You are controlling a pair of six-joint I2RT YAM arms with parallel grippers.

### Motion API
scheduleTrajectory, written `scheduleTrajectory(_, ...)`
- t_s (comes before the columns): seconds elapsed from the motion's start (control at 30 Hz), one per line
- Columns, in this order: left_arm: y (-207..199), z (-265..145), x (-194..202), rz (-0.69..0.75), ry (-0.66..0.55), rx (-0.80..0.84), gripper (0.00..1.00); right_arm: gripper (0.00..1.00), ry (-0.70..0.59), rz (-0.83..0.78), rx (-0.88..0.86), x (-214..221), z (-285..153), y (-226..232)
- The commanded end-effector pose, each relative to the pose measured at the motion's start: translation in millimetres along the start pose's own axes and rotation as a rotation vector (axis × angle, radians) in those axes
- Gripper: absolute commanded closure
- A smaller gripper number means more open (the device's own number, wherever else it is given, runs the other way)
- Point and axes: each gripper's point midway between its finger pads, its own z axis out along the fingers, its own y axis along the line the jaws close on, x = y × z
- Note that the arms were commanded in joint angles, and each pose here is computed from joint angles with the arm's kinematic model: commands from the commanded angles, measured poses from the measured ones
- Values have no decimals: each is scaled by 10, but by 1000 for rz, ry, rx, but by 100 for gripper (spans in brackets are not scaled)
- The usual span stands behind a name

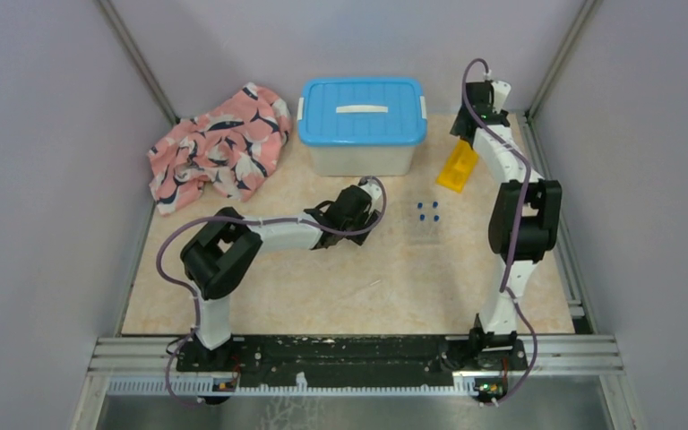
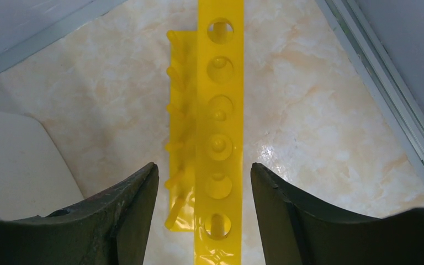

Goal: Organize the chemistry lab equipment
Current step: Pick up the test tube rack from the center of the board.

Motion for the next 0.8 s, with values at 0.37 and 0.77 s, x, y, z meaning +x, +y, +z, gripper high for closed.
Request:
scheduleTrajectory(0.37, -1, 215, 42, 94, 9, -32, 51, 34, 9, -21, 78, 26, 160, -176)
scheduleTrajectory(0.77, -44, 257, 145, 96, 39, -13, 71, 34, 54, -48, 83, 205, 287, -176)
